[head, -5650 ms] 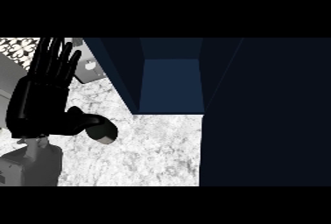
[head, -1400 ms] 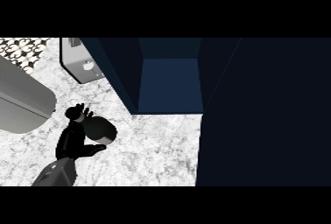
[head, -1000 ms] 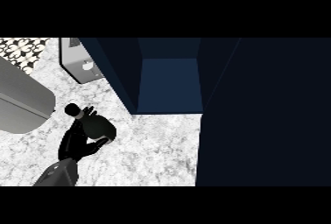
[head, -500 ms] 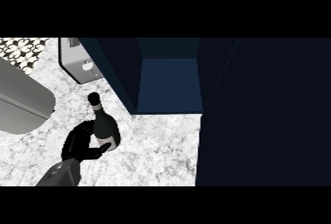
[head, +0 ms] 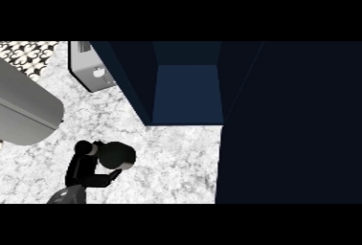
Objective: Pick up the wine, place it into the cabinet and close the cabinet
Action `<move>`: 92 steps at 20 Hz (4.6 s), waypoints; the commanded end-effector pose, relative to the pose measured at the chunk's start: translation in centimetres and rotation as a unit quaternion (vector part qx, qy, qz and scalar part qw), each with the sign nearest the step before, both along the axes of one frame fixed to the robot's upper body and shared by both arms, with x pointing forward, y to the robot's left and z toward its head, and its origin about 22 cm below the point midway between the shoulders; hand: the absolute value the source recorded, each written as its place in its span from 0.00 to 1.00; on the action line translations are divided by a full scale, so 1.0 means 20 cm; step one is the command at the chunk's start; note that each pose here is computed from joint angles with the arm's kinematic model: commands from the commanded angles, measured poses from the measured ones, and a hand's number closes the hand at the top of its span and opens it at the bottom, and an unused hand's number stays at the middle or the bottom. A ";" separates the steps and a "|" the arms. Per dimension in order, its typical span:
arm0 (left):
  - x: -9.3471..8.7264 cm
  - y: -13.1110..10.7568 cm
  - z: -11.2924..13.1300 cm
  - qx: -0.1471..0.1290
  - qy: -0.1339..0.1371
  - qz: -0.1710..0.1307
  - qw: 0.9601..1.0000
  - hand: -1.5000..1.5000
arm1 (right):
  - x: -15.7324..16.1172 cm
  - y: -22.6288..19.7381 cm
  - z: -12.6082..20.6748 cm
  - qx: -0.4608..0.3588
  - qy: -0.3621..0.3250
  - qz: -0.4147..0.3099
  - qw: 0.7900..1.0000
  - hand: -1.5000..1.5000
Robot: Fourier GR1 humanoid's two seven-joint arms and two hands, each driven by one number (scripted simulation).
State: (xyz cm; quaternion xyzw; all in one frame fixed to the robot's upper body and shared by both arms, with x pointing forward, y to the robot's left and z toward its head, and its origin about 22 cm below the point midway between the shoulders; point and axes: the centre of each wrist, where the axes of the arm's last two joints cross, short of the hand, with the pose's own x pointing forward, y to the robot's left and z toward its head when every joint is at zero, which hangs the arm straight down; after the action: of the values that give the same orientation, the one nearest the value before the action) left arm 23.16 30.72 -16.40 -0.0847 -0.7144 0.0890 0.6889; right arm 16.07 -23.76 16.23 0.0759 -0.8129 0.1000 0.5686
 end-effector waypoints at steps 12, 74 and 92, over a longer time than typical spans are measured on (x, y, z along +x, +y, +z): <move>-0.25 -0.12 -0.02 -0.081 -0.076 -0.037 0.993 1.00 | -0.01 0.01 -0.04 0.000 0.009 -0.003 1.000 0.00; 0.43 -1.13 0.75 0.036 -0.063 -0.014 0.997 1.00 | 0.09 0.02 -0.06 0.001 0.009 -0.002 1.000 0.00; 0.61 -1.03 0.60 -0.019 -0.041 -0.017 0.999 1.00 | 0.14 -0.04 -0.08 0.004 0.019 0.006 1.000 0.00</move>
State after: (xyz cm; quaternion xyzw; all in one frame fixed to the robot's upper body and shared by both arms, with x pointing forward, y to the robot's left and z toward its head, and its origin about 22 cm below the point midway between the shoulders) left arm 34.06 10.29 -4.92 -0.1128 -0.7420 0.0934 0.6542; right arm 17.72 -24.63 14.86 0.0866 -0.8056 0.0924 0.5787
